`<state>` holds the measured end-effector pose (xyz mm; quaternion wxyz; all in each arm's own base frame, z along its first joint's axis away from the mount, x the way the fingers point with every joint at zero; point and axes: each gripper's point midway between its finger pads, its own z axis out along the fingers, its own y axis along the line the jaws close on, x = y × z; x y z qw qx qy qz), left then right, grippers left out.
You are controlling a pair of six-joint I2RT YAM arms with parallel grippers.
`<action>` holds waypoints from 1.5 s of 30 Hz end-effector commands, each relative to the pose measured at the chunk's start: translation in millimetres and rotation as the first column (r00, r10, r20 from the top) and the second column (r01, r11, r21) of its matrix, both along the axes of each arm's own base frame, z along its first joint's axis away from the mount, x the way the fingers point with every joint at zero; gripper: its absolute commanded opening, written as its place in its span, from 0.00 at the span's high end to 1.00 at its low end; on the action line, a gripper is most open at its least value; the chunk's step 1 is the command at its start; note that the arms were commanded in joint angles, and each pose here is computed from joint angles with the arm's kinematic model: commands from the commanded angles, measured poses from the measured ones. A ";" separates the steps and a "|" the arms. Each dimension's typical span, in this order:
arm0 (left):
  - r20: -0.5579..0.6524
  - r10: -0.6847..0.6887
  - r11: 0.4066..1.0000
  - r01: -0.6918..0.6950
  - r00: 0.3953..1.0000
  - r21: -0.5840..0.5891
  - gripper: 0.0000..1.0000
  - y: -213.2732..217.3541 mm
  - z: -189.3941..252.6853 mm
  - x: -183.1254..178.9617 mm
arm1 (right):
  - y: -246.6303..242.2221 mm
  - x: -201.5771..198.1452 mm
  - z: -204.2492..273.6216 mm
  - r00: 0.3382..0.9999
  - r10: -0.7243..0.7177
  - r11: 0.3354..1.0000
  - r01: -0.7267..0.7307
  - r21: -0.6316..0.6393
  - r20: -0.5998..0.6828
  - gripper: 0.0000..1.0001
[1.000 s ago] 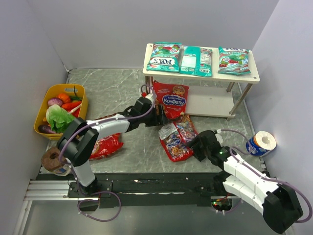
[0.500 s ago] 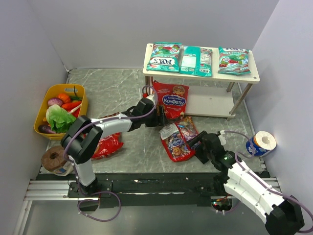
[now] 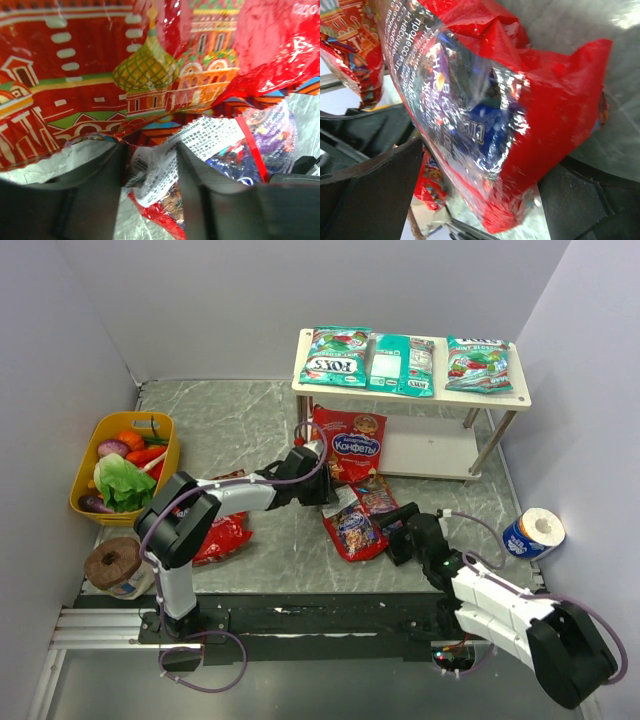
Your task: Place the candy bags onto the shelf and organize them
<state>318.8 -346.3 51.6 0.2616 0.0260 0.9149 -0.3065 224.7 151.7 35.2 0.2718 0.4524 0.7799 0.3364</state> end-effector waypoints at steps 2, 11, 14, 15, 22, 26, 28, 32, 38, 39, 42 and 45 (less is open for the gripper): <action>-0.049 -0.072 0.997 0.074 0.996 0.034 0.57 -3.7 -23.0 -19.7 | -12.2 -11.8 -35.1 0.997 -0.043 0.996 0.037 -0.075 -0.068 0.08; -0.111 -0.093 0.994 0.098 0.989 0.043 0.62 0.4 -45.3 -39.3 | -11.0 3.2 -32.5 0.999 -0.052 0.994 0.051 -0.093 -0.011 0.25; -0.111 -0.091 0.995 0.095 0.990 0.037 0.64 1.6 -45.4 -40.6 | -9.3 4.2 -31.9 0.999 -0.044 0.995 0.043 -0.094 -0.008 0.42; -0.104 -0.093 0.995 0.097 0.990 0.033 0.64 1.8 -42.4 -40.7 | -9.8 4.0 -31.5 0.999 -0.044 0.994 0.044 -0.095 -0.006 0.46; -0.028 -0.071 0.997 0.072 0.997 0.030 0.64 3.9 -10.7 -31.3 | -13.4 6.9 10.1 0.995 -0.017 0.994 0.027 -0.108 0.098 1.00; 0.042 -0.014 0.998 0.012 0.999 0.057 0.58 17.4 21.8 -21.1 | -20.0 4.4 40.6 0.988 -0.004 0.992 0.024 -0.128 0.153 1.00; 0.088 0.013 0.999 -0.016 0.996 0.035 0.54 22.6 48.1 -15.9 | -24.5 -1.6 49.9 0.987 0.000 0.991 0.022 -0.135 0.159 1.00; 0.157 0.070 0.997 -0.071 0.985 -0.001 0.43 37.7 88.7 -8.2 | -30.8 -3.9 83.4 0.975 -0.014 0.992 0.042 -0.119 0.221 1.00; 0.207 0.125 0.992 -0.115 0.970 -0.061 0.32 57.0 131.0 -3.7 | -37.6 5.3 153.7 0.928 -0.022 0.989 0.073 -0.126 0.371 1.00; 0.232 0.152 0.988 -0.142 0.961 -0.060 0.31 64.4 138.1 1.2 | -36.5 7.3 163.2 0.920 -0.002 0.988 0.064 -0.144 0.392 1.00; 0.249 0.169 0.985 -0.158 0.954 -0.064 0.28 71.3 147.7 3.9 | -30.8 14.4 196.5 0.893 0.024 0.987 0.049 -0.151 0.449 1.00; 0.252 0.183 0.983 -0.173 0.950 -0.061 0.26 77.4 150.7 6.7 | -29.8 18.4 229.6 0.862 0.028 0.988 0.053 -0.145 0.506 1.00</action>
